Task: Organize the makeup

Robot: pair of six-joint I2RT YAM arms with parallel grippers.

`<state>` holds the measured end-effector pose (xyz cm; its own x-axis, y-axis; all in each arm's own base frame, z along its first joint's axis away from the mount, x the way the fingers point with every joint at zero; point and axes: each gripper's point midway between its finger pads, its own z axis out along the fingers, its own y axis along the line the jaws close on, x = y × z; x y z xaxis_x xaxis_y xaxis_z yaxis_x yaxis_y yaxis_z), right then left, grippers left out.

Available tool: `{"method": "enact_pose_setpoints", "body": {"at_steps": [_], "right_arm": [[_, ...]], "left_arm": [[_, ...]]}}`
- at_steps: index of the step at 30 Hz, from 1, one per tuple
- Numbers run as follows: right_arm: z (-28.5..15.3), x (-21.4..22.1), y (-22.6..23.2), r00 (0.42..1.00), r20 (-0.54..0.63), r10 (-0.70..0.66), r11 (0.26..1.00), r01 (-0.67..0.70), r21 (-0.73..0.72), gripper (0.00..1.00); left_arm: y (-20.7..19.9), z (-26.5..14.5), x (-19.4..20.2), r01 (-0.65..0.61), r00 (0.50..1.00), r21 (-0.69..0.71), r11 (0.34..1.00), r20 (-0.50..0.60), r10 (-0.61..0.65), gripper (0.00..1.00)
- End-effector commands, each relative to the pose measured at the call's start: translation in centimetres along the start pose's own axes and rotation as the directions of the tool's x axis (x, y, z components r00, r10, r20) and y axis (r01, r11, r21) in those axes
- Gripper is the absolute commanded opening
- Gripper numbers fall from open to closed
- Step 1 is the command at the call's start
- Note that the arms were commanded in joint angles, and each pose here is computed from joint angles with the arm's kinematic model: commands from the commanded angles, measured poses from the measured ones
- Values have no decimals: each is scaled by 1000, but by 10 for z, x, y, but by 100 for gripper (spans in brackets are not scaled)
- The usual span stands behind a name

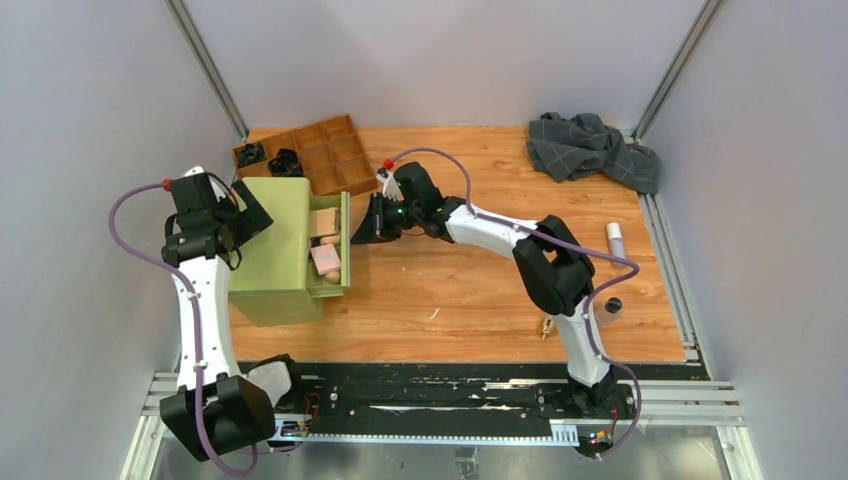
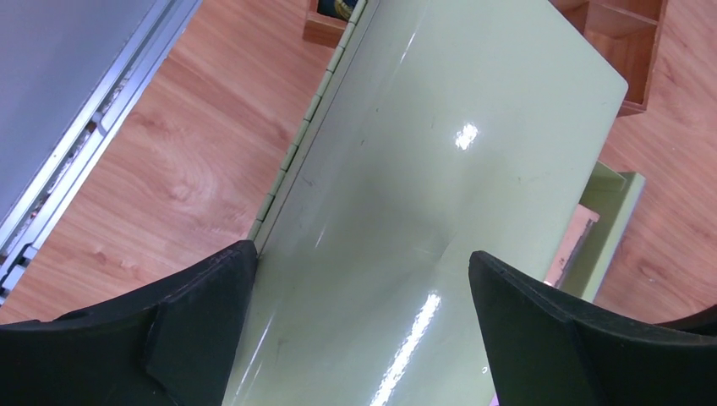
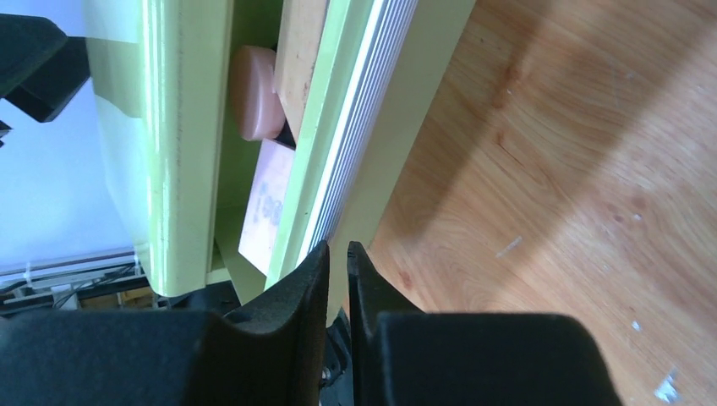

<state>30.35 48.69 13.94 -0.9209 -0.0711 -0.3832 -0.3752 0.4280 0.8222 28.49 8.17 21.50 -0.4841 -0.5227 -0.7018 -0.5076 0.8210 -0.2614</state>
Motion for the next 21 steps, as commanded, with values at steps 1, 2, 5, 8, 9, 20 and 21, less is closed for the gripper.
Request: {"method": "enact_pose_setpoints", "body": {"at_steps": [1,2,5,8,9,20,21], "right_arm": [[17,1,29,1000,-28,11,991,-14,-135,13],[20,0,31,999,-31,20,988,-24,-152,13],[27,-3,42,999,-37,20,982,-27,-185,13],[34,-3,49,999,-44,9,981,-18,-194,13],[38,-2,50,999,-49,8,981,-17,-194,13],[83,6,63,994,-105,36,974,-59,-221,12],[84,6,63,994,-108,33,975,-55,-216,12]], "left_arm": [[-39,1,10,20,999,216,976,-53,-8,98],[-44,0,12,23,998,246,969,-62,-8,98],[-55,3,22,43,995,317,947,-101,-12,98],[-60,4,29,54,991,349,936,-132,-8,98],[-60,4,30,54,991,351,935,-135,-7,98],[-64,0,39,80,988,380,921,-155,-22,98],[-63,0,40,77,988,379,922,-156,-18,98]]}}
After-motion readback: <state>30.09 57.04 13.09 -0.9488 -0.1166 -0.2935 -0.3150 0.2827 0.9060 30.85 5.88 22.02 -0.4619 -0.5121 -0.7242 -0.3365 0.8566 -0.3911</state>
